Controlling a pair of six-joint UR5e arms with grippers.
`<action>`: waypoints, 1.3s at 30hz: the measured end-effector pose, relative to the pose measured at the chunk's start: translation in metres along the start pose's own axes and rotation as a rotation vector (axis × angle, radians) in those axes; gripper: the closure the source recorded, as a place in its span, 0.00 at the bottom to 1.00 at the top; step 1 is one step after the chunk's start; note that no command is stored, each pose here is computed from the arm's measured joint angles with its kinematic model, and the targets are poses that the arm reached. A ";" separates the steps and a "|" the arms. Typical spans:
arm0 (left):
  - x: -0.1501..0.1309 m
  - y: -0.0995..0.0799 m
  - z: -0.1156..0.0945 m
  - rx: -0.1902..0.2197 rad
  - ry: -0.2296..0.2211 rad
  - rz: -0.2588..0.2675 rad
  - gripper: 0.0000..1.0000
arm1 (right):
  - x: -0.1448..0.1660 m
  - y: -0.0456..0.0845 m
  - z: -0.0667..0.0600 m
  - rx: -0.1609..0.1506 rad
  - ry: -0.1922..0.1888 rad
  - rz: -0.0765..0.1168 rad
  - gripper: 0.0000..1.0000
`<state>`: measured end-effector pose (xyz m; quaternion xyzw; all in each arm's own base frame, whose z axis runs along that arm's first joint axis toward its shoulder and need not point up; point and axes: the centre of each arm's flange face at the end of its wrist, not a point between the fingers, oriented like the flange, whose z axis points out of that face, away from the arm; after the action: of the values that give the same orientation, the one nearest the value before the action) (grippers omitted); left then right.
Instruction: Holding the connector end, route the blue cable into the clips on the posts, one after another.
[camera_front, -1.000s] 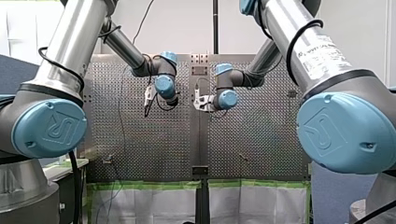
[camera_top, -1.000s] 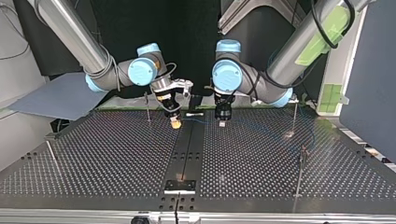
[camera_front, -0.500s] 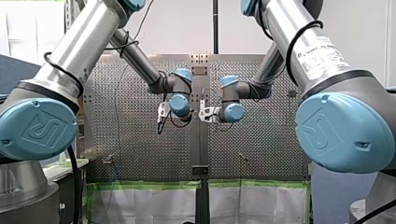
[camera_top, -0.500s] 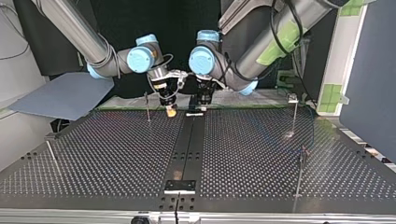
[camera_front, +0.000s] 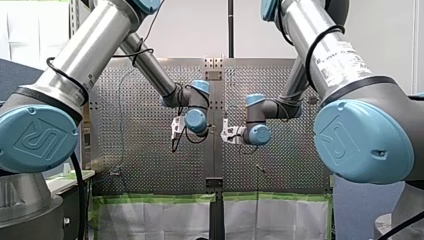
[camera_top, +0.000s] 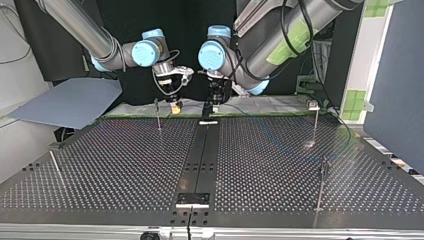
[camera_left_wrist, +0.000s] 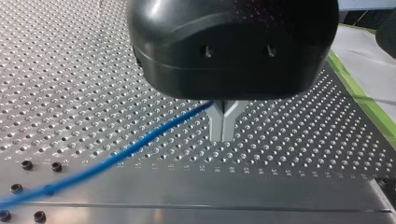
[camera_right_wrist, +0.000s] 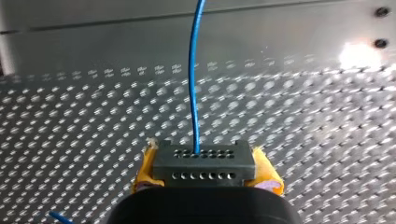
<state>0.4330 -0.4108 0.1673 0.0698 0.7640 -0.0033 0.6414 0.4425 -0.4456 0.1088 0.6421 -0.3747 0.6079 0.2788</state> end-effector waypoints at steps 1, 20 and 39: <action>0.003 -0.001 0.000 0.000 -0.003 -0.002 1.00 | -0.005 0.002 0.000 -0.002 -0.002 0.000 1.00; 0.097 -0.032 0.002 0.035 0.032 -0.011 1.00 | -0.082 0.029 -0.029 -0.045 -0.030 0.034 1.00; 0.162 -0.067 -0.009 0.117 0.019 -0.065 1.00 | -0.148 0.057 -0.044 -0.092 -0.044 0.033 1.00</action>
<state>0.3894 -0.4595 0.0043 0.0822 0.7705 -0.0682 0.6284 0.3737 -0.4210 -0.0381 0.6357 -0.4187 0.5803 0.2895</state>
